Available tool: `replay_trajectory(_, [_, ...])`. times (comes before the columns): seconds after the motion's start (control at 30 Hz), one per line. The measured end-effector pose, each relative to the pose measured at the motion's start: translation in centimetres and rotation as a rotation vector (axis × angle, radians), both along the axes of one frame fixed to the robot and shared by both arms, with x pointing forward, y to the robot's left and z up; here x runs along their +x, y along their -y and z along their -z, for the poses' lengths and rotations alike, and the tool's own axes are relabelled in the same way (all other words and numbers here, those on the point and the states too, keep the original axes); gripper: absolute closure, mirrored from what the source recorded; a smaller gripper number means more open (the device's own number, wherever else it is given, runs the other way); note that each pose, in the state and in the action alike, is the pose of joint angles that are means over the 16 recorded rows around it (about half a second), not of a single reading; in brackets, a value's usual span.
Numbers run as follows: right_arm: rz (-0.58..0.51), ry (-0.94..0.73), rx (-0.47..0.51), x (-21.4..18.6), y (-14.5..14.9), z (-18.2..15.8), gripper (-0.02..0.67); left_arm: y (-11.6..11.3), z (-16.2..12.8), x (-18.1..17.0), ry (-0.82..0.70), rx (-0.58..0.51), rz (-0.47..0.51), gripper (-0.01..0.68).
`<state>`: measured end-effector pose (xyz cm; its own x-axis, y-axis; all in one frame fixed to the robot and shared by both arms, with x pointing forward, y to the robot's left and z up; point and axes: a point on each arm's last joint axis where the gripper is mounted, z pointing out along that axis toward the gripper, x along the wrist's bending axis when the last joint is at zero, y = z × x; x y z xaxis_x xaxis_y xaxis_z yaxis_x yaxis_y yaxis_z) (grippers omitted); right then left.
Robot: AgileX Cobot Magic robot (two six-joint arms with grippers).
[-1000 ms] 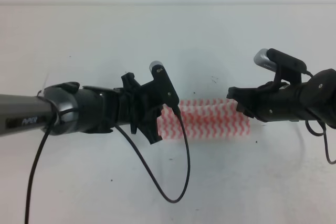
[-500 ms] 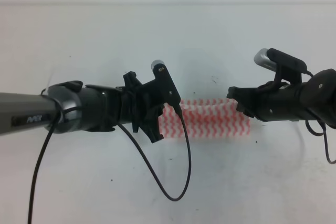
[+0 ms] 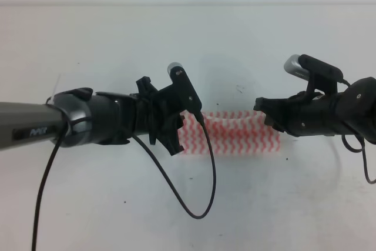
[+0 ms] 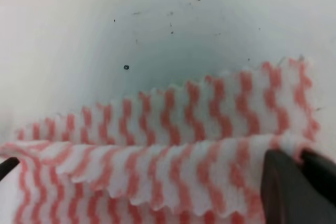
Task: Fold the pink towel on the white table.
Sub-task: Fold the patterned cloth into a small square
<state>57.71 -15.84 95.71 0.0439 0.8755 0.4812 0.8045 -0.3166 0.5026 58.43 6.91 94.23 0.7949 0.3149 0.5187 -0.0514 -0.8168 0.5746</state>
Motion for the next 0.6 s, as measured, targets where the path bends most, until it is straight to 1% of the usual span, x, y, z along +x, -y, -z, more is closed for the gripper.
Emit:
replay_trajectory(0.17, [-0.002, 0.0, 0.001, 0.0, 0.0, -0.1, 0.666, -0.1, -0.7, 0.6, 0.02, -0.003, -0.041, 0.52])
replay_trajectory(0.3, [-0.002, -0.001, 0.002, 0.0, 0.0, -0.1, 0.666, 0.0, -1.6, 1.1, 0.036, -0.027, -0.077, 0.516])
replay_trajectory(0.47, [-0.001, 0.002, 0.001, 0.0, 0.0, -0.1, 0.666, 0.4, -2.7, 1.4, 0.018, -0.112, -0.118, 0.516])
replay_trajectory(0.6, [0.001, 0.004, 0.001, 0.0, 0.0, -0.1, 0.666, 0.8, -2.9, 1.0, -0.043, -0.205, -0.124, 0.515])
